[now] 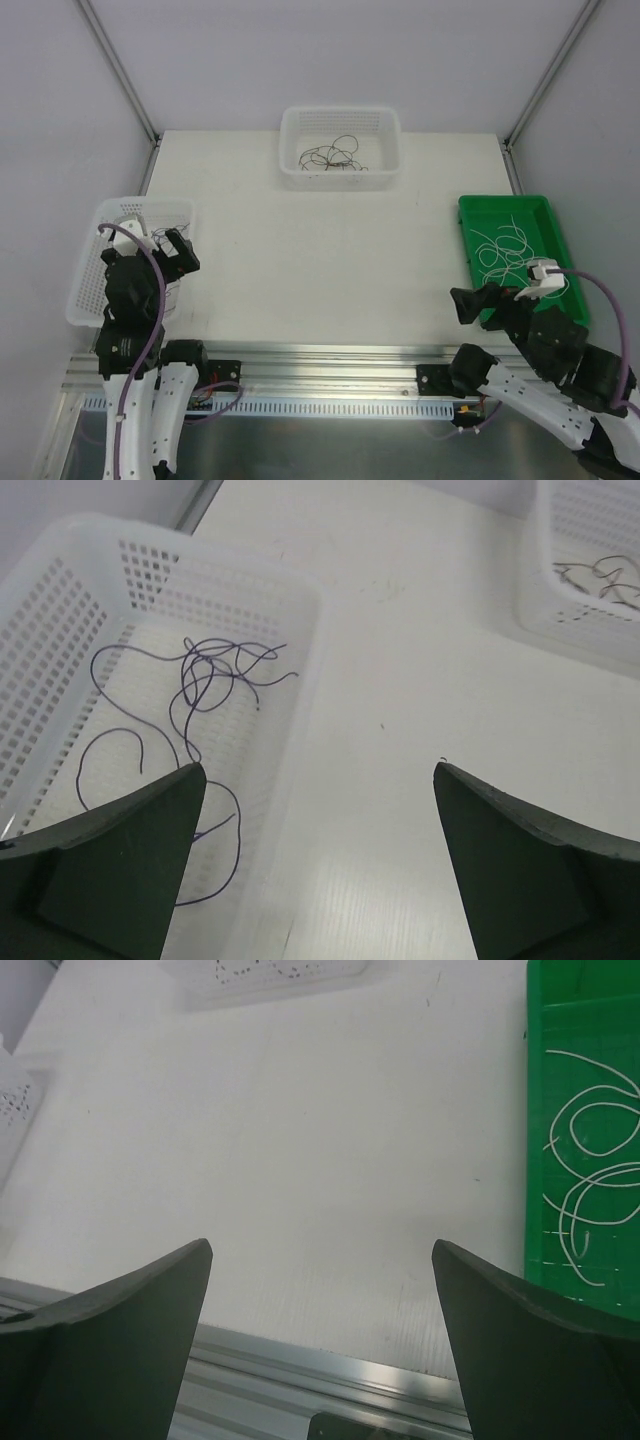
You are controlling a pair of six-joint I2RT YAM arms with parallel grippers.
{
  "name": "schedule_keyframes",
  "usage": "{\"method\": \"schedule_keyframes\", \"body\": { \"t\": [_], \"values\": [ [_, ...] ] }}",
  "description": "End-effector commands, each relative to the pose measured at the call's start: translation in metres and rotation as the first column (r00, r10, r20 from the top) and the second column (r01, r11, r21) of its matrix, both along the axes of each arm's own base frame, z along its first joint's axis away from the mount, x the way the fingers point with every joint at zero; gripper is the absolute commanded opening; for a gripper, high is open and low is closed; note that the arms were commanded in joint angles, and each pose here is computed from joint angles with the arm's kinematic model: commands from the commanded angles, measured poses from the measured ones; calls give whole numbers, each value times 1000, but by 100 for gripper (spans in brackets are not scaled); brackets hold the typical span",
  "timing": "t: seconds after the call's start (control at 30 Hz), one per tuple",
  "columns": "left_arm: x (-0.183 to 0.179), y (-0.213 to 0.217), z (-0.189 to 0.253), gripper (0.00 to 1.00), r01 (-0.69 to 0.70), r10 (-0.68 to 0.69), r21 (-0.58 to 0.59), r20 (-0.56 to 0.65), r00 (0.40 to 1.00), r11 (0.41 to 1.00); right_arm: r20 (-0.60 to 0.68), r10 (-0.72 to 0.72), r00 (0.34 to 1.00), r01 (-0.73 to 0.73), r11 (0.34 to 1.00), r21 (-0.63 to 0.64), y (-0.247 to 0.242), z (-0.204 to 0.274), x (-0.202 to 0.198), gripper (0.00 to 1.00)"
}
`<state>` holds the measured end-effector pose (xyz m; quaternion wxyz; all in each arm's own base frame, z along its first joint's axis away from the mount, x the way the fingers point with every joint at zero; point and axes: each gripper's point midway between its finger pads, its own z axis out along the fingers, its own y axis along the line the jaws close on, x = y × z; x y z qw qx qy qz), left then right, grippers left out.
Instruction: Untangle the cables
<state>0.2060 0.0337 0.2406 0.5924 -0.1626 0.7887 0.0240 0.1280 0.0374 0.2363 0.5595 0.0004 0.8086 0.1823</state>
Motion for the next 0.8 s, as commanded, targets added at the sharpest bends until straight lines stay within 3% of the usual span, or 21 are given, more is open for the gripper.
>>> {"method": "schedule_keyframes", "body": {
  "t": [0.0, 0.23, 0.4, 0.63, 0.77],
  "values": [
    [-22, -25, 43, 99, 164, -168, 49, 95, 981, 985, 49, -85, 995, 83, 996, 37, -33, 8, -7, 97],
    [-65, -52, 77, 99, 305, -306, 28, 150, 940, 952, 124, -121, 985, 95, 976, 196, -65, 20, -25, 97],
    [-92, -48, 82, 99, 294, -289, 7, 208, 934, 956, 155, -130, 979, 81, 954, 289, -77, 24, -35, 97],
    [-113, -33, 63, 99, 277, -276, 28, 231, 933, 960, 140, -121, 983, 77, 956, 282, -74, 21, -34, 97],
    [-133, -32, 65, 99, 301, -296, 34, 318, 901, 953, 133, -126, 983, 82, 952, 295, -76, 19, -36, 97]
  ]
}}
